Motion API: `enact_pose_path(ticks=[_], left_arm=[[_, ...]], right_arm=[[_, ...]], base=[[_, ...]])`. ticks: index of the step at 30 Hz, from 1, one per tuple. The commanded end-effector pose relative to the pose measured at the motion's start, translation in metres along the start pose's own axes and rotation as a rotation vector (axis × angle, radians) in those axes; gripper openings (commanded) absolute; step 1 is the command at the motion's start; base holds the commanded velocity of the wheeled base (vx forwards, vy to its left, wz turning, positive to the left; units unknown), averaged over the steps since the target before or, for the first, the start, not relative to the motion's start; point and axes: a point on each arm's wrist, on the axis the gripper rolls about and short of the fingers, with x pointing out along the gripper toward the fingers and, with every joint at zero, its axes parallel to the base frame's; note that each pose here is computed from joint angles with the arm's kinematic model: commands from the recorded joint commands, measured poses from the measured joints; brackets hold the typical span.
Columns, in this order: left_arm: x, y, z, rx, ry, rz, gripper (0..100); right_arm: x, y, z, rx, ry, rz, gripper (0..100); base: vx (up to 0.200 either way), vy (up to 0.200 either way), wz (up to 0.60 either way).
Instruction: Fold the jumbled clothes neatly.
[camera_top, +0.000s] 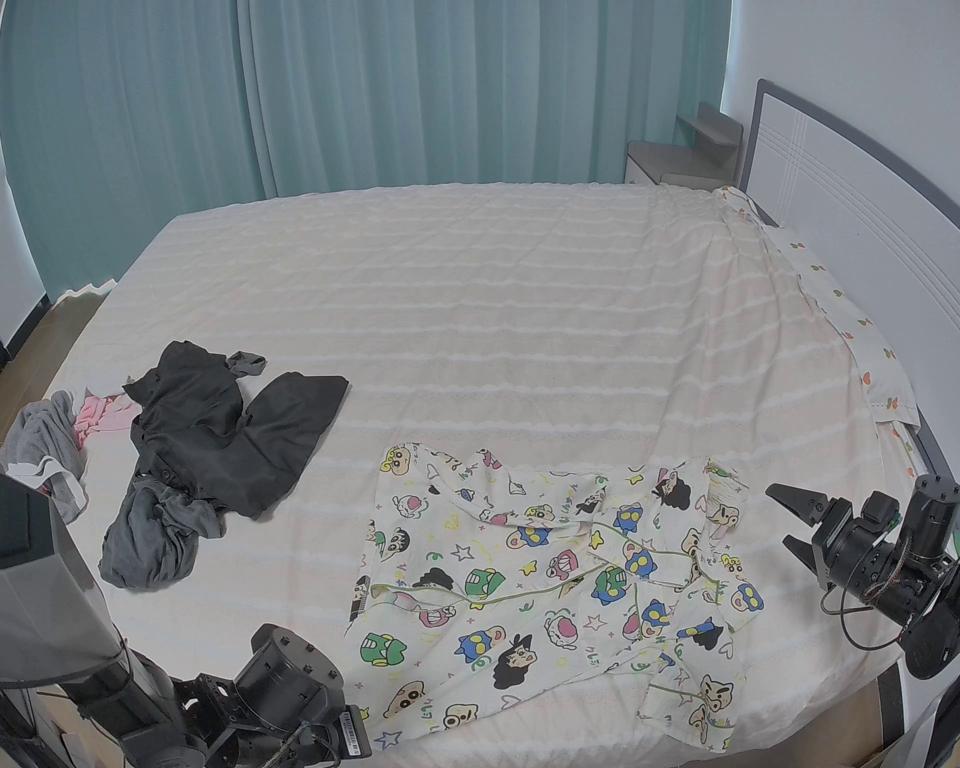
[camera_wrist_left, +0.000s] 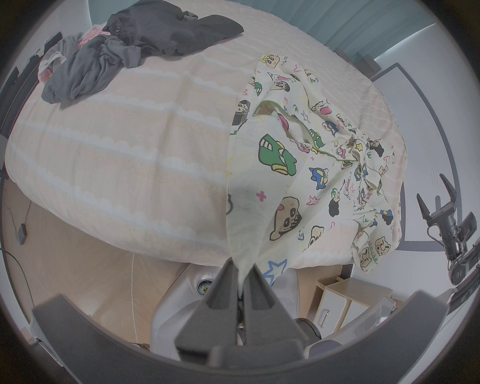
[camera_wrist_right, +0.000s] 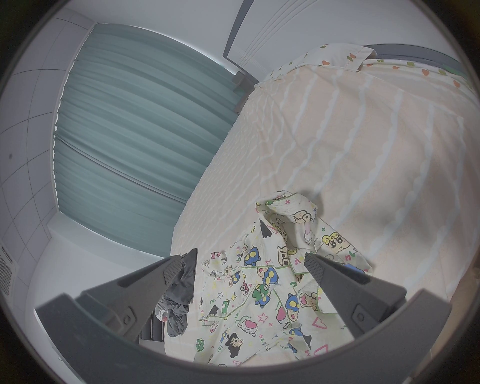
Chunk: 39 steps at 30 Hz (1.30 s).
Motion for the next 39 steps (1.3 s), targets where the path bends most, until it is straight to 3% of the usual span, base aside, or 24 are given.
enact_pose_path(ticks=[1,8,13,14,17,19,22,23,24,26,30,33,34,39], left_arm=[[-0.003,0.003,-0.002,-0.001,0.003,0.001,100],[-0.003,0.003,-0.002,-0.035,-0.001,0.0,100],[-0.022,0.001,0.016,-0.149,-0.109,-0.099,100],[-0.041,0.004,0.031,-0.216,-0.187,-0.176,100],[-0.061,0.012,0.044,-0.275,-0.222,-0.283,100],[-0.077,0.02,0.049,-0.312,-0.242,-0.36,100],[-0.1,0.03,0.055,-0.364,-0.238,-0.514,100],[-0.103,0.031,0.055,-0.368,-0.238,-0.531,100],[-0.116,0.035,0.056,-0.393,-0.228,-0.619,100],[-0.123,0.036,0.054,-0.396,-0.198,-0.677,100],[-0.121,0.036,0.053,-0.405,-0.181,-0.674,100],[-0.119,0.036,0.053,-0.411,-0.174,-0.667,100],[-0.099,0.038,0.055,-0.436,-0.11,-0.592,100],[-0.083,0.043,0.051,-0.458,-0.067,-0.547,100]], right_arm=[[-0.002,-0.004,-0.003,0.009,0.014,-0.02,100],[-0.003,0.005,-0.007,0.006,0.037,0.023,100],[0.009,0.01,-0.022,0.0,0.116,0.045,100],[0.027,0.01,-0.022,-0.012,0.114,0.055,100],[0.053,0.009,-0.018,-0.057,0.111,0.067,100],[0.069,0.002,-0.02,-0.103,0.15,0.024,100],[0.09,0.001,-0.02,-0.125,0.198,-0.024,100],[0.092,0.001,-0.02,-0.125,0.202,-0.027,100],[0.101,0.004,-0.019,-0.125,0.217,-0.038,100],[0.114,0.008,-0.017,-0.136,0.219,-0.057,100],[0.13,0.004,-0.014,-0.184,0.217,-0.138,100],[0.131,0.003,-0.015,-0.199,0.219,-0.142,100],[0.134,-0.005,-0.012,-0.282,0.211,-0.173,100],[0.129,-0.003,-0.015,-0.324,0.202,-0.193,100]], base=[[0.0,0.0,0.0],[0.0,0.0,0.0],[0.0,0.0,0.0],[0.0,0.0,0.0],[0.0,0.0,0.0],[0.0,0.0,0.0],[0.0,0.0,0.0],[0.0,0.0,0.0],[0.0,0.0,0.0],[0.0,0.0,0.0],[0.0,0.0,0.0],[0.0,0.0,0.0],[0.0,0.0,0.0],[0.0,0.0,0.0]])
